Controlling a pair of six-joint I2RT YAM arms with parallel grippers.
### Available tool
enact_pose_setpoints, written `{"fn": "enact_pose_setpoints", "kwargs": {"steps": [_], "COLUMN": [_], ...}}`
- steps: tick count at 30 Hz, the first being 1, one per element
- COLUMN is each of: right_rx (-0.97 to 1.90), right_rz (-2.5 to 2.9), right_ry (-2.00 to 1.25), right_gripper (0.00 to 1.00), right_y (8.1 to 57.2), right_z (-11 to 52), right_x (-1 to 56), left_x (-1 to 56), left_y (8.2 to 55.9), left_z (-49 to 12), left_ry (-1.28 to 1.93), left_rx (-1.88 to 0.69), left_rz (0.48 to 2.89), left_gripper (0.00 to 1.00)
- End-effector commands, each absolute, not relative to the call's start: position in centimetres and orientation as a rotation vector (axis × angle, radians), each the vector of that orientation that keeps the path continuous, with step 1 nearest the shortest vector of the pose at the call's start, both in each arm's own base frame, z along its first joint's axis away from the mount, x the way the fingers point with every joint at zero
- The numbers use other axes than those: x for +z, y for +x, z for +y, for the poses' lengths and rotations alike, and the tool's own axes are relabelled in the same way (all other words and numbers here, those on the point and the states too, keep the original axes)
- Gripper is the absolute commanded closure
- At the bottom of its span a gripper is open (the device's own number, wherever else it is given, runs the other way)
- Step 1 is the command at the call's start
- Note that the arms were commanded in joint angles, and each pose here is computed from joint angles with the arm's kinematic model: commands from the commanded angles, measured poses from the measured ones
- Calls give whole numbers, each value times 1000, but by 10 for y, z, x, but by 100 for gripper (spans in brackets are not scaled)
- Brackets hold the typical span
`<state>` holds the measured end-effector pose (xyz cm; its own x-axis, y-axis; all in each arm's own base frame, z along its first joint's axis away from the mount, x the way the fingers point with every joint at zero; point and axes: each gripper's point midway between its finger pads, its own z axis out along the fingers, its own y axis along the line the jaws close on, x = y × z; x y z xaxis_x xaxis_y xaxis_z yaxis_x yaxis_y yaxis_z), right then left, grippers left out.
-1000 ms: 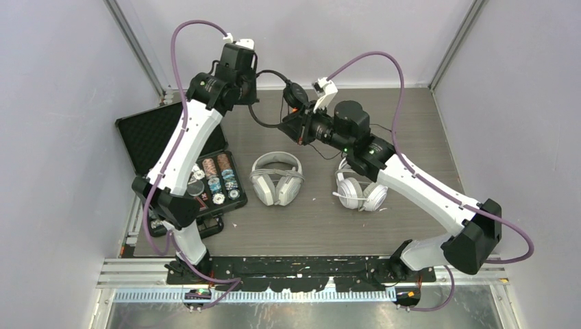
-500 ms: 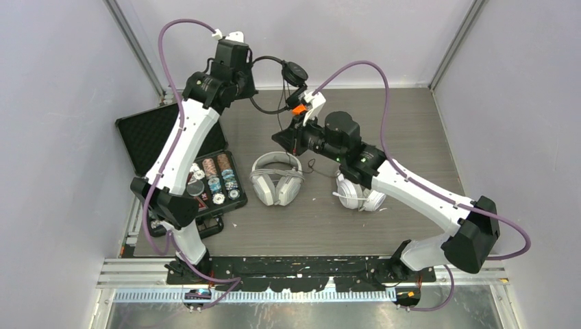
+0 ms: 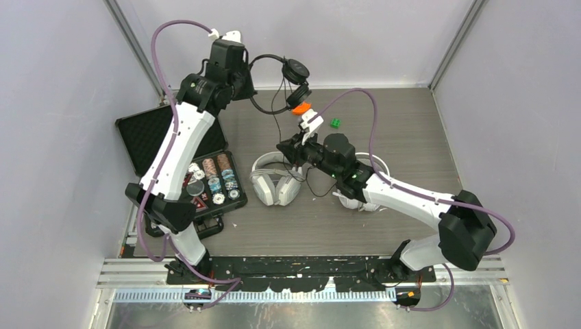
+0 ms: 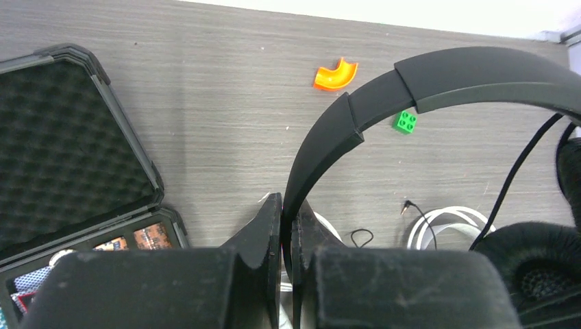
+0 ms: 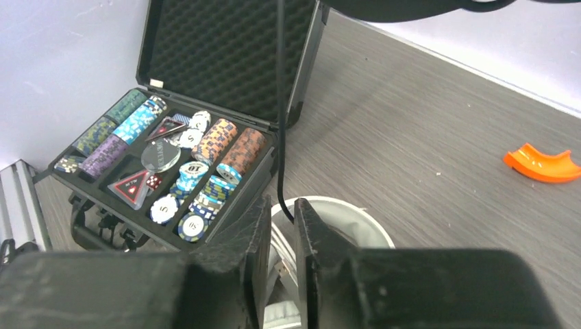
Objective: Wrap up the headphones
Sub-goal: Wrap the headphones cable around the headphones.
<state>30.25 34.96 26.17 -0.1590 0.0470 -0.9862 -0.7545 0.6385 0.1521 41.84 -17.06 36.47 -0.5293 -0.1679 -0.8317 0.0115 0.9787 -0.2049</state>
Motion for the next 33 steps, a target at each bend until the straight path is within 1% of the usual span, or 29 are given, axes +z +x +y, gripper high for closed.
{"fn": "enact_pose_setpoints", "kwargs": {"steps": [1, 2, 4, 7, 10, 14, 18, 20, 21, 23, 27, 28, 33], "right_rx": [821, 820, 797, 772, 776, 788, 771, 762, 767, 774, 774, 777, 810], "right_rz": [1410, 1396, 1369, 1331, 1294, 1286, 1298, 1306, 1311, 1312, 1324, 1329, 1325], "right_ry": [-591, -582, -583, -592, -588, -592, -560, -545, -541, -533, -507, -501, -444], "right_gripper": [70, 65, 58, 51, 49, 49, 54, 59, 67, 79, 97, 100, 100], "right_y": [307, 309, 315, 320, 324, 328, 333, 336, 337, 338, 345, 348, 363], "right_z": [364, 364, 366, 369, 374, 382, 378, 374, 372, 369, 356, 352, 333], "right_x": [288, 287, 284, 280, 278, 272, 257, 249, 246, 243, 237, 235, 236], "left_x": [417, 418, 421, 427, 431, 435, 439, 440, 442, 445, 450, 451, 455], "left_y": [406, 404, 402, 398, 396, 393, 391, 390, 389, 387, 383, 382, 377], "left_z": [-172, -172, -172, -172, -172, -174, -173, -175, -177, -179, -180, -181, -182], "left_ry": [-161, -160, -156, -150, -145, -138, -134, -127, -120, -112, -98, -92, -81], "left_rx": [-370, -375, -381, -395, -407, -423, -429, -441, -454, -470, -495, -506, -527], "left_rz": [1976, 1975, 1971, 1961, 1955, 1950, 1940, 1939, 1936, 1933, 1925, 1924, 1919], "left_gripper": [100, 100, 100, 100, 100, 100, 100, 100, 100, 100, 100, 100, 100]}}
